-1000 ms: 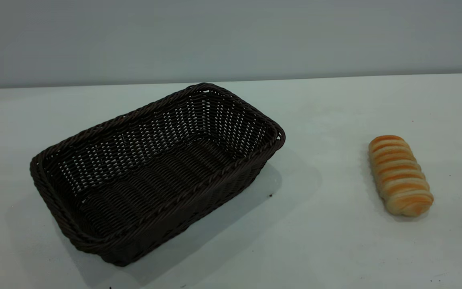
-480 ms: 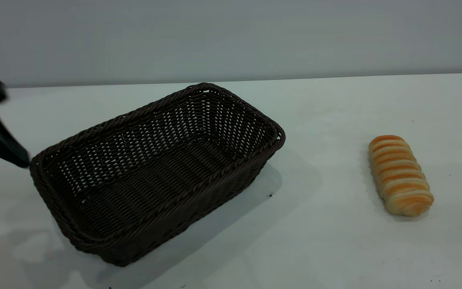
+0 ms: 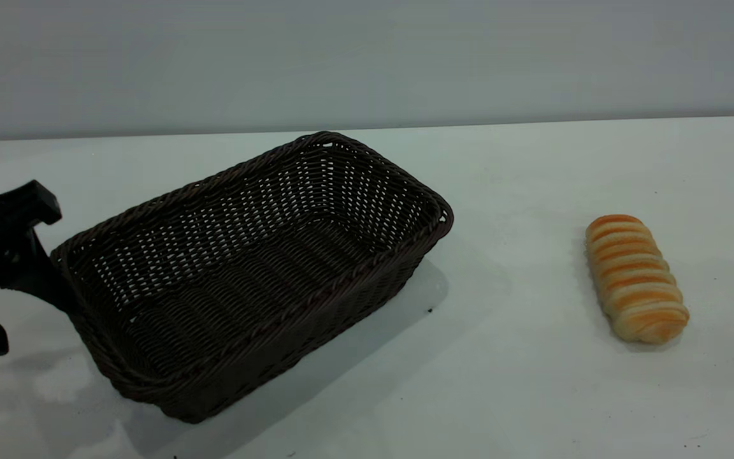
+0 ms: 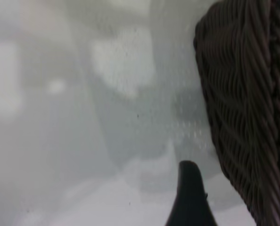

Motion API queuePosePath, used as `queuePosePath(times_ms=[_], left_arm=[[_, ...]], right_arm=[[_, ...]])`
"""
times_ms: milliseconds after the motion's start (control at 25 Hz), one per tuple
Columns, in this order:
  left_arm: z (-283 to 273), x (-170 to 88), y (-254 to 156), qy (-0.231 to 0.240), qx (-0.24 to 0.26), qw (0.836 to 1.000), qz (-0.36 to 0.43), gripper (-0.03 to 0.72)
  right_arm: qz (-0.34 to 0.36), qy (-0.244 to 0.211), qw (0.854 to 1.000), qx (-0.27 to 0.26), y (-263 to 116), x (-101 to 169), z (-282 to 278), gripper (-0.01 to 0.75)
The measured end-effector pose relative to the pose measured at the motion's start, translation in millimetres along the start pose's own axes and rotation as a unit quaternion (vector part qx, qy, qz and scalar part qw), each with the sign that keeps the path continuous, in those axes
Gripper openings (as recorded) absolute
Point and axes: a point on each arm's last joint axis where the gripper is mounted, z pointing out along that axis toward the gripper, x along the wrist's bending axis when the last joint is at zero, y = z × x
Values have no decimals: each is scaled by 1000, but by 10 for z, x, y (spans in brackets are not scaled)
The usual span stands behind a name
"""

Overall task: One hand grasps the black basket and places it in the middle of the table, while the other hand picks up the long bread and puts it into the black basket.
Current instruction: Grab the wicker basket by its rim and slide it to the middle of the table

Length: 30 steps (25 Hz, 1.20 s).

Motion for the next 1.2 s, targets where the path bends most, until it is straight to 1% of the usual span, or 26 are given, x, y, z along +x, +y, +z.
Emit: queuePosePath(times_ms=[160, 360, 600, 920, 1200], left_arm=[[3, 1, 18, 0, -10, 1000, 0, 594], [69, 16, 19, 8, -3, 1000, -3, 594], [168, -13, 86, 13, 2, 1000, -4, 594], [172, -99, 195, 3, -8, 1000, -2, 594], [271, -174, 139, 6, 3, 1000, 11, 594]], right_arm=[[0, 1, 1000, 0, 0, 2, 0, 375], [1, 2, 1000, -1, 1, 4, 0, 375], [1, 15, 1000, 0, 0, 27, -1, 375], [-4, 20, 1000, 0, 0, 36, -1, 375], [-8, 20, 1000, 0, 0, 37, -1, 375]])
